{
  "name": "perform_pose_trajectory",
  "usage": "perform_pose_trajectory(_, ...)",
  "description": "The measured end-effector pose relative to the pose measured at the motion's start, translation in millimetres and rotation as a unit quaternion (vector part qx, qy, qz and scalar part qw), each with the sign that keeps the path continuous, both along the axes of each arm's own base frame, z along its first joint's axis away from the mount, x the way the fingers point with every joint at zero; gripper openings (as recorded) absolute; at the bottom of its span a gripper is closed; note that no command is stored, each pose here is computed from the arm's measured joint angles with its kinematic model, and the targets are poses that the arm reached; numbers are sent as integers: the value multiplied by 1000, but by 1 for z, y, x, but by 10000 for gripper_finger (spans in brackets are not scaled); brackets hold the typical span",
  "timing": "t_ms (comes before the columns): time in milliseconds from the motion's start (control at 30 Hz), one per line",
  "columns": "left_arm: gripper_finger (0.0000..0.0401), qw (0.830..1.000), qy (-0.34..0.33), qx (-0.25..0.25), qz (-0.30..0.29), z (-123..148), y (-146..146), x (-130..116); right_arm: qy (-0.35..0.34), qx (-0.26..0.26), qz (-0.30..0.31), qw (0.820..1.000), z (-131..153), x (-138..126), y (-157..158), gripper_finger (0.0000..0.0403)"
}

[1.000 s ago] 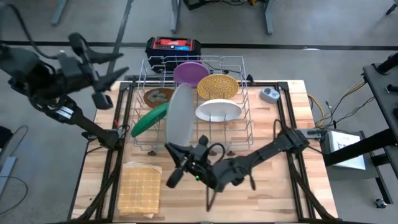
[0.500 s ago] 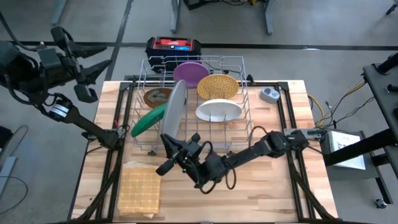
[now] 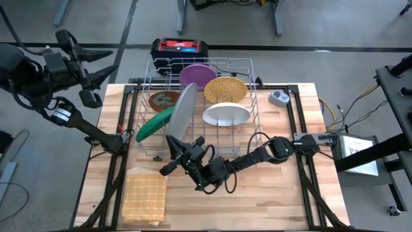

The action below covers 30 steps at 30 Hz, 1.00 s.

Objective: Sort dishes
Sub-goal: Put the grey plate into the dish rack

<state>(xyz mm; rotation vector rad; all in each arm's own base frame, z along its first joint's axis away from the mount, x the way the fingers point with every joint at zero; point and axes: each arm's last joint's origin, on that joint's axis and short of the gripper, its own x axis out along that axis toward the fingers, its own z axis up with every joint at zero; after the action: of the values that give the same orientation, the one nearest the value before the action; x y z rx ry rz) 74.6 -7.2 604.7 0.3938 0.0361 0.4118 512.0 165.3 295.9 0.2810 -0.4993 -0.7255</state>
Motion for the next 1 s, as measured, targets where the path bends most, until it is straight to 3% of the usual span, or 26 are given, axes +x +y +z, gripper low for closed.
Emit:
perform_pose_trajectory(500,155,1000,7,2,0,-1,0,1,-21,67,28,997,-37,7,-10,0)
perform_pose_trajectory(767,155,1000,10,3,0,-2,-1,3,-11,97,-10,995,-50,5,-11,0)
perform_pose_trajectory(1000,155,1000,16,6,0,-3,-3,7,9,94,-17,995,-55,6,-11,0)
